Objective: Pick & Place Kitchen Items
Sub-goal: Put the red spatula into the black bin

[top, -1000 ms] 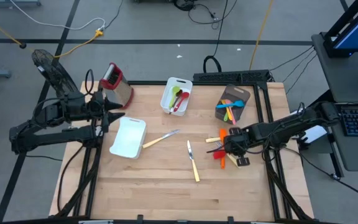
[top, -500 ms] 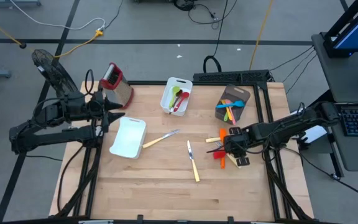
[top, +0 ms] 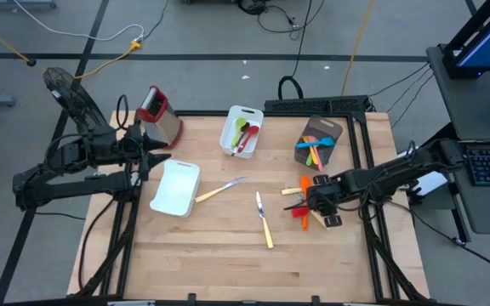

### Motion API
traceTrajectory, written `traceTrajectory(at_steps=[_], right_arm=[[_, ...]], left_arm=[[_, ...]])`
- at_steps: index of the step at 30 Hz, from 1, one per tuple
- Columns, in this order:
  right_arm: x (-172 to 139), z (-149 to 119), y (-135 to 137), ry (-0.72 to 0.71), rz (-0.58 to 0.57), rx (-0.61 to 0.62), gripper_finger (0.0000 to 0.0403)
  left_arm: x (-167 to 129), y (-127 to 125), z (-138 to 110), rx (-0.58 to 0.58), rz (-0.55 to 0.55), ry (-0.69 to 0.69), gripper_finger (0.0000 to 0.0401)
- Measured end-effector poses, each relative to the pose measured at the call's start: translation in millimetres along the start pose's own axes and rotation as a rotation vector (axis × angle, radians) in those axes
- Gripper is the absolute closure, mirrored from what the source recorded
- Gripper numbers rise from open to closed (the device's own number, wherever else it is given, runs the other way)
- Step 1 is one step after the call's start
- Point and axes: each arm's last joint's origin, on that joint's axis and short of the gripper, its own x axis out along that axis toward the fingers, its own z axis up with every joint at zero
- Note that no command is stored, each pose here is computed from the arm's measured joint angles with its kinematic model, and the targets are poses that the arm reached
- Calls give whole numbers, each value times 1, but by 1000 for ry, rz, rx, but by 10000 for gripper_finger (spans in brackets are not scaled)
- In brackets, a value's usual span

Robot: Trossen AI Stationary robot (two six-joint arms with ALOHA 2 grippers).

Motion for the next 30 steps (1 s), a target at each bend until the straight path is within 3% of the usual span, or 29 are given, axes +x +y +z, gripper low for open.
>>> traceTrajectory(at_steps=[12,22,25,30], right_arm=[[9,-4,-1,29,-7,5,269],[33,-3,-3,167,-72,18,272],[37,-4,-3,204,-76,21,292],[36,-4,-3,193,-75,23,357]], left_arm=[[0,0,0,-15,0,0,185],[0,0,0,-17,0,0,185],[0,0,0,-18,0,0,185],[0,0,0,-23,-1,0,185]])
